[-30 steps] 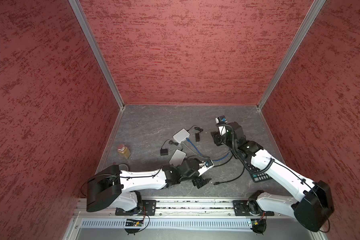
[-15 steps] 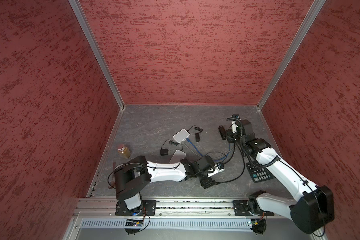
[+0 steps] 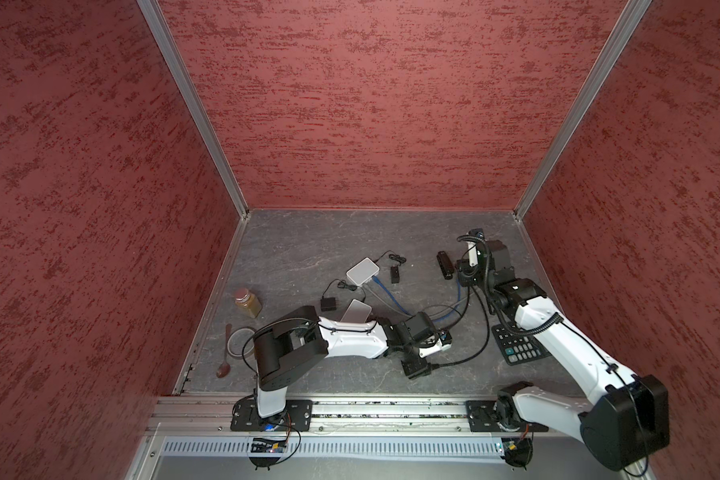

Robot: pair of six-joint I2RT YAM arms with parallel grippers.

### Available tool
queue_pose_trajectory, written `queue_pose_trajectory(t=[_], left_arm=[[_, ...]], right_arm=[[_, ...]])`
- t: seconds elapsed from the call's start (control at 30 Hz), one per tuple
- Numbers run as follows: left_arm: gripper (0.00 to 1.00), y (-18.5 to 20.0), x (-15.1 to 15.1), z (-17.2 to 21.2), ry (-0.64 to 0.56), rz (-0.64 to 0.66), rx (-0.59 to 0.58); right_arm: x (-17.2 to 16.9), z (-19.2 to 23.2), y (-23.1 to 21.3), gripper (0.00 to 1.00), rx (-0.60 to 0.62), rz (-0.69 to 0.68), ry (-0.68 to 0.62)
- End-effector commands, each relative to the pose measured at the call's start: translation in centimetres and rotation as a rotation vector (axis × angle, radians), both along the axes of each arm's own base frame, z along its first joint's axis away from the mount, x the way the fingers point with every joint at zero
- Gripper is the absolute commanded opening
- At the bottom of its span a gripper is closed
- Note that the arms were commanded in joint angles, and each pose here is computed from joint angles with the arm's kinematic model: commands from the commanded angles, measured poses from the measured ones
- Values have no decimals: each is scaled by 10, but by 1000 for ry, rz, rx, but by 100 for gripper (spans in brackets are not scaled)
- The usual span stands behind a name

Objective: Insert the plug into the switch port
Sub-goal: 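Grasp a second black ethernet plug with the left gripper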

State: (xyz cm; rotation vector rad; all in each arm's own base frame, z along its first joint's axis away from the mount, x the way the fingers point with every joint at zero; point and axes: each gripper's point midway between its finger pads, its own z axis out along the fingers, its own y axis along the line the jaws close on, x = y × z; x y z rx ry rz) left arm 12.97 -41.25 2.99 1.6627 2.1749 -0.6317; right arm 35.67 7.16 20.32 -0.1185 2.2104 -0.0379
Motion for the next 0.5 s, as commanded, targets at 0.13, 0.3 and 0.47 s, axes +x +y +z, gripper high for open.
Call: queue_pose_trajectory(t=[0.13, 0.3, 0.47], left_arm=[[60, -10, 1, -1, -4, -15, 18], [58, -10, -2, -7, -23, -19, 63], [56, -7, -2, -15, -28, -8, 102]], right_arm=[[-1, 1, -1, 58, 15, 8, -12], [-1, 1, -1, 57, 20, 15, -15], [-3, -2, 0, 57, 28, 22, -11]])
